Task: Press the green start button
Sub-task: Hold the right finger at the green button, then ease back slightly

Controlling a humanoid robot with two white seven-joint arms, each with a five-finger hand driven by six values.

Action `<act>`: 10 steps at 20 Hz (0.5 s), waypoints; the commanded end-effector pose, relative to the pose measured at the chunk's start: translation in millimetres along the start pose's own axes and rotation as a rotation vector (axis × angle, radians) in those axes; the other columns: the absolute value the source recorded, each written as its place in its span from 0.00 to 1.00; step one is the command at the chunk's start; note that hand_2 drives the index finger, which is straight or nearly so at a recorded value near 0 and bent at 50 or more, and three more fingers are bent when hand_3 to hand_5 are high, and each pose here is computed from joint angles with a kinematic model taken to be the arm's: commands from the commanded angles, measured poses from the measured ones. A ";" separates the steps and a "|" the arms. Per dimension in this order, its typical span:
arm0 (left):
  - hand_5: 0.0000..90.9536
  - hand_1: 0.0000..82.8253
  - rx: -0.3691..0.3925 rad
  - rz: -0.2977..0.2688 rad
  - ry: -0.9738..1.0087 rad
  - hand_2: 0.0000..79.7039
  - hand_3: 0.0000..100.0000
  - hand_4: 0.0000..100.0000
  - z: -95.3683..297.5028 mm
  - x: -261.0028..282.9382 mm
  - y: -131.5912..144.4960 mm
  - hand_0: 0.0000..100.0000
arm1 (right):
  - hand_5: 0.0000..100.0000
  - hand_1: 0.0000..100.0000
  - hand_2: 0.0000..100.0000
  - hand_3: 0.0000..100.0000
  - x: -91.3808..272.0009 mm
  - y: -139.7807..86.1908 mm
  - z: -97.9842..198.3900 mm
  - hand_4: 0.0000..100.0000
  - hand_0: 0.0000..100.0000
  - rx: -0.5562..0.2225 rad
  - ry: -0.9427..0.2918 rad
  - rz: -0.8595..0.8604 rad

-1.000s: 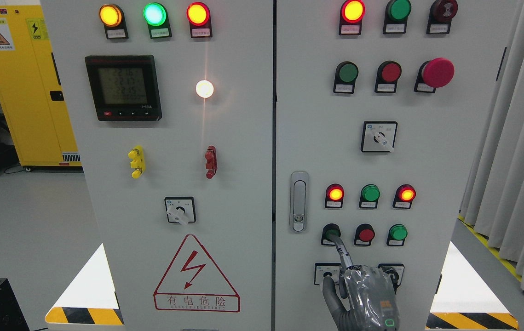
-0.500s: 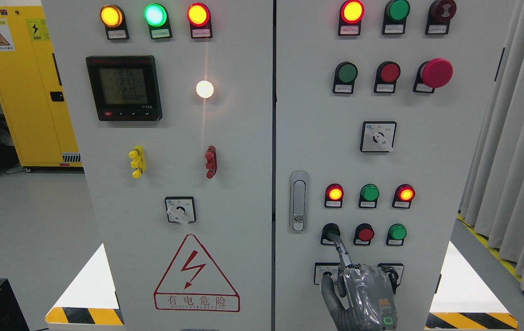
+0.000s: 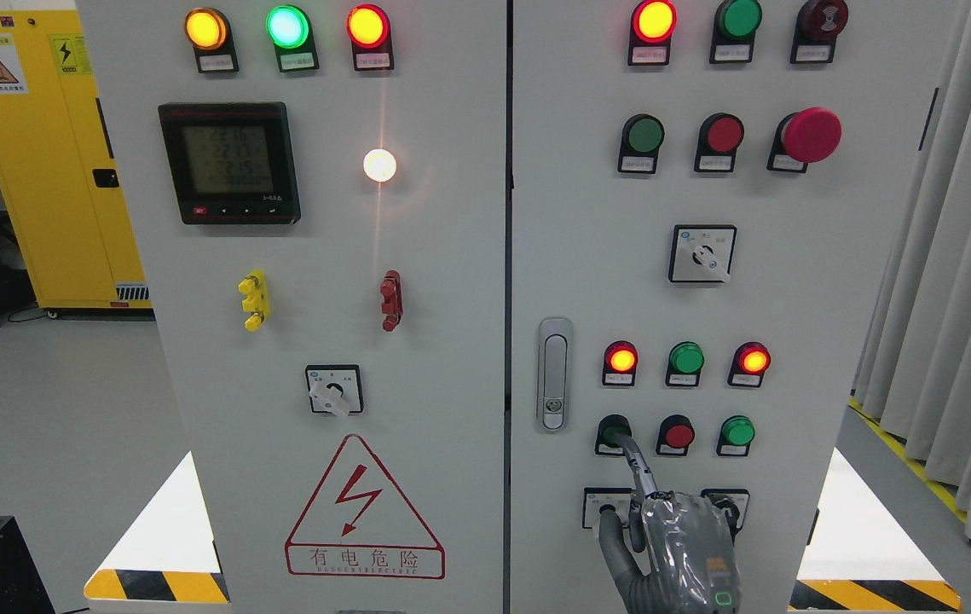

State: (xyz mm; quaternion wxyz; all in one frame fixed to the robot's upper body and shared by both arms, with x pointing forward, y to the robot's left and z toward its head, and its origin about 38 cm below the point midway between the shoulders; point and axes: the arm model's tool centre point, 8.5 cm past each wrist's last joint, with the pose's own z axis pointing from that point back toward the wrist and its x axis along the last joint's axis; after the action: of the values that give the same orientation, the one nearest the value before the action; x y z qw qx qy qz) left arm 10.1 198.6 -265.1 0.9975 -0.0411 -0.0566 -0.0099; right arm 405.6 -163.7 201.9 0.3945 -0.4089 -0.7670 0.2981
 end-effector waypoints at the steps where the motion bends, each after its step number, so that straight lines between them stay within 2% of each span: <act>1: 0.00 0.67 0.001 0.001 0.000 0.00 0.00 0.00 0.0 -0.2 0.1 0.12 | 1.00 0.92 0.00 1.00 5.5 -8.9 3.6 1.00 0.72 -0.034 -0.015 -0.006; 7: 0.00 0.67 -0.001 -0.001 0.001 0.00 0.00 0.00 0.0 -0.2 -0.1 0.12 | 1.00 0.92 0.01 1.00 16.7 -15.5 10.7 1.00 0.73 -0.055 -0.057 -0.030; 10: 0.00 0.67 -0.001 -0.002 0.001 0.00 0.00 0.00 0.0 -0.2 -0.1 0.12 | 1.00 0.92 0.02 1.00 27.1 -24.4 14.8 1.00 0.75 -0.104 -0.090 -0.045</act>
State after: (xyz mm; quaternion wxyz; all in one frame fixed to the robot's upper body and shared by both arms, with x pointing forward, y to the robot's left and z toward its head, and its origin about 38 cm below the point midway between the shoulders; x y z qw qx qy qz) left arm 10.1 198.7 -265.1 0.9975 -0.0410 -0.0566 -0.0100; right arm 390.7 -160.7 206.4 0.3722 -0.4021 -0.7864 0.2854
